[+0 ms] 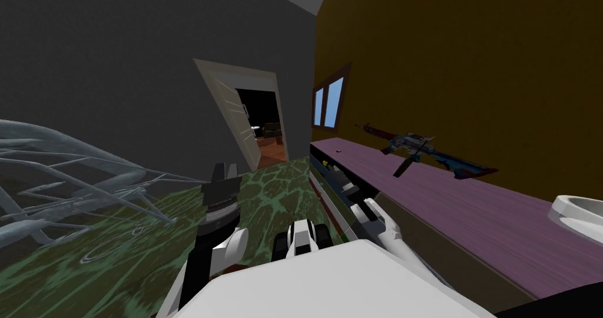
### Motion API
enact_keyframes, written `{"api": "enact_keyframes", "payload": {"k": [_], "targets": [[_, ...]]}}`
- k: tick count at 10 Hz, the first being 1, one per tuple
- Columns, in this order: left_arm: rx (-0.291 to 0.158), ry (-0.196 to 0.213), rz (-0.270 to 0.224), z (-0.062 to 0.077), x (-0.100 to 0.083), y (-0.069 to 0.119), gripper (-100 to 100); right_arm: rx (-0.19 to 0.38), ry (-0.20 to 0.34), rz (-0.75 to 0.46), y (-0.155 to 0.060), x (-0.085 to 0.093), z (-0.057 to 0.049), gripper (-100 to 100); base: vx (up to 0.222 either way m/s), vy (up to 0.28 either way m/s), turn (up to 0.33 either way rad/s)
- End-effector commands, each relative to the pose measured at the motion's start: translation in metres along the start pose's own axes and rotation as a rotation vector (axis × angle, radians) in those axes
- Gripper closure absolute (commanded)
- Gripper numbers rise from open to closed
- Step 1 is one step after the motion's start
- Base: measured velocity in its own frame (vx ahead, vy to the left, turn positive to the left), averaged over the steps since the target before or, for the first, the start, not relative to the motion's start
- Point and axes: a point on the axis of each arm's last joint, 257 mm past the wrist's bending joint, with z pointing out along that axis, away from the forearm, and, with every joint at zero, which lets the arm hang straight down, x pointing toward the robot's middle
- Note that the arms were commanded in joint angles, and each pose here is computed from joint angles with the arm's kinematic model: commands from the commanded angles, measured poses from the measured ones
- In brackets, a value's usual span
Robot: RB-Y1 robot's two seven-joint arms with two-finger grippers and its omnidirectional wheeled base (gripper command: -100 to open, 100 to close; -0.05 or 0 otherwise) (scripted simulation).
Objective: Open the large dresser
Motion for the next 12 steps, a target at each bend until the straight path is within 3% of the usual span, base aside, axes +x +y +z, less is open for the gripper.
{"api": "enact_keyframes", "payload": {"k": [1, 4, 5, 6, 7, 8, 9, 10, 12], "targets": [[0.000, 0.000, 0.000, 0.000, 0.000, 0.000, 0, 0.024, 0.050, -0.084, -0.022, 0.012, -0.002, -100, 0.053, 0.047, 0.142], [0.000, 0.000, 0.000, 0.000, 0.000, 0.000, 0, 0.037, 0.118, -0.238, -0.051, 0.019, 0.000, -100, 0.054, 0.043, 0.182], [0.000, 0.000, 0.000, 0.000, 0.000, 0.000, 0, 0.059, 0.134, -0.233, -0.062, 0.025, -0.006, -100, 0.041, 0.032, 0.129], [0.000, 0.000, 0.000, 0.000, 0.000, 0.000, 0, 0.055, 0.161, -0.314, -0.072, 0.023, -0.002, -100, 0.029, 0.047, 0.177], [0.000, 0.000, 0.000, 0.000, 0.000, 0.000, 0, 0.078, 0.178, -0.309, -0.083, 0.029, -0.008, -100, 0.031, 0.041, 0.154], [0.000, 0.000, 0.000, 0.000, 0.000, 0.000, 0, 0.075, 0.205, -0.390, -0.093, 0.026, -0.005, -100, 0.033, 0.051, 0.281], [0.000, 0.000, 0.000, 0.000, 0.000, 0.000, 0, 0.099, 0.223, -0.385, -0.105, 0.032, -0.012, -100, 0.024, 0.038, 0.101], [0.000, 0.000, 0.000, 0.000, 0.000, 0.000, 0, 0.107, 0.259, -0.463, -0.121, 0.030, -0.013, -100, 0.017, 0.045, 0.163], [0.000, 0.000, 0.000, 0.000, 0.000, 0.000, 0, 0.120, 0.269, -0.460, -0.127, 0.033, -0.017, -100, 0.007, 0.026, 0.050]]}}
